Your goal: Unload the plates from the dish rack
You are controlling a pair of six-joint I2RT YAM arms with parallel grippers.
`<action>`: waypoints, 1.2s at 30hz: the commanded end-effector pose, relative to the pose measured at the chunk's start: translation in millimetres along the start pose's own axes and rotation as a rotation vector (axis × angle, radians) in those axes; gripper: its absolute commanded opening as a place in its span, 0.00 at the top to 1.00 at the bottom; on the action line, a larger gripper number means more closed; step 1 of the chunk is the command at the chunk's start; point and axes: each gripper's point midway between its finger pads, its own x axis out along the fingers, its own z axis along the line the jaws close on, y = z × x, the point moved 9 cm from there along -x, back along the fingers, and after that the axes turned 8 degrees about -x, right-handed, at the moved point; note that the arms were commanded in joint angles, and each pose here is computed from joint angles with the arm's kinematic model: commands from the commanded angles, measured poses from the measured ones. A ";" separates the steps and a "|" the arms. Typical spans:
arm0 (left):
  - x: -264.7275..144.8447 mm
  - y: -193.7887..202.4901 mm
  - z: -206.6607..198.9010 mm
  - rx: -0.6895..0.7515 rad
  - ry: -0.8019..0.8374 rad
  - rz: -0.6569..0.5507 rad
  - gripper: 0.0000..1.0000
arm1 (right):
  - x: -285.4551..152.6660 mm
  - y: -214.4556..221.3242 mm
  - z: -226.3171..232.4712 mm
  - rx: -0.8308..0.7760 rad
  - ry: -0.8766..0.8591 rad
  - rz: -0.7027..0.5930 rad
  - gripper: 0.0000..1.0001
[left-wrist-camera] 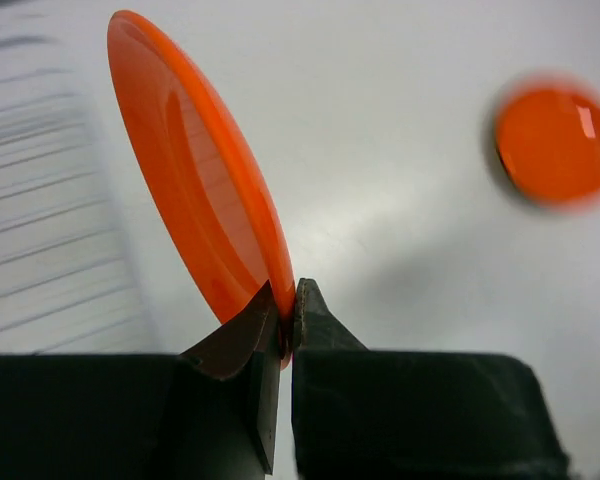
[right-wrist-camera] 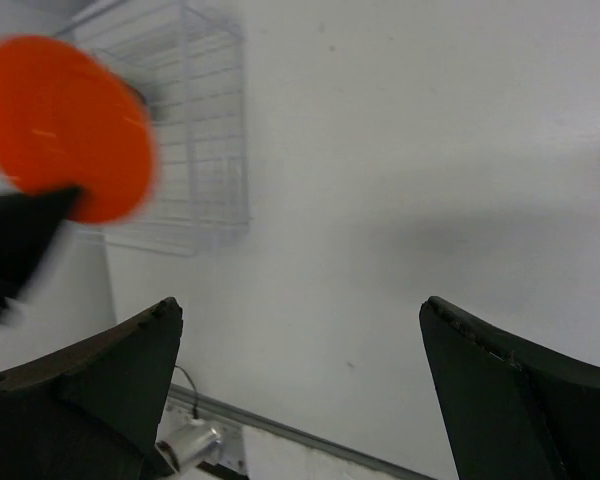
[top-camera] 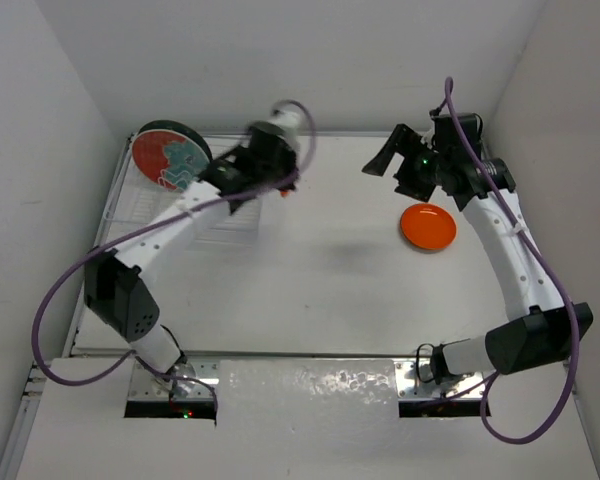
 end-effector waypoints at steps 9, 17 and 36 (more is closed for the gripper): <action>-14.8 113.0 -131.0 0.869 0.294 0.169 1.00 | 15.9 -6.8 10.1 0.072 0.072 0.047 0.01; -17.9 116.4 -160.3 0.902 0.349 0.108 1.00 | 41.7 32.6 1.6 0.060 0.043 0.171 0.24; -50.4 50.1 -48.3 0.282 0.170 -0.044 0.00 | 34.5 50.7 -161.4 0.362 0.446 -0.451 1.00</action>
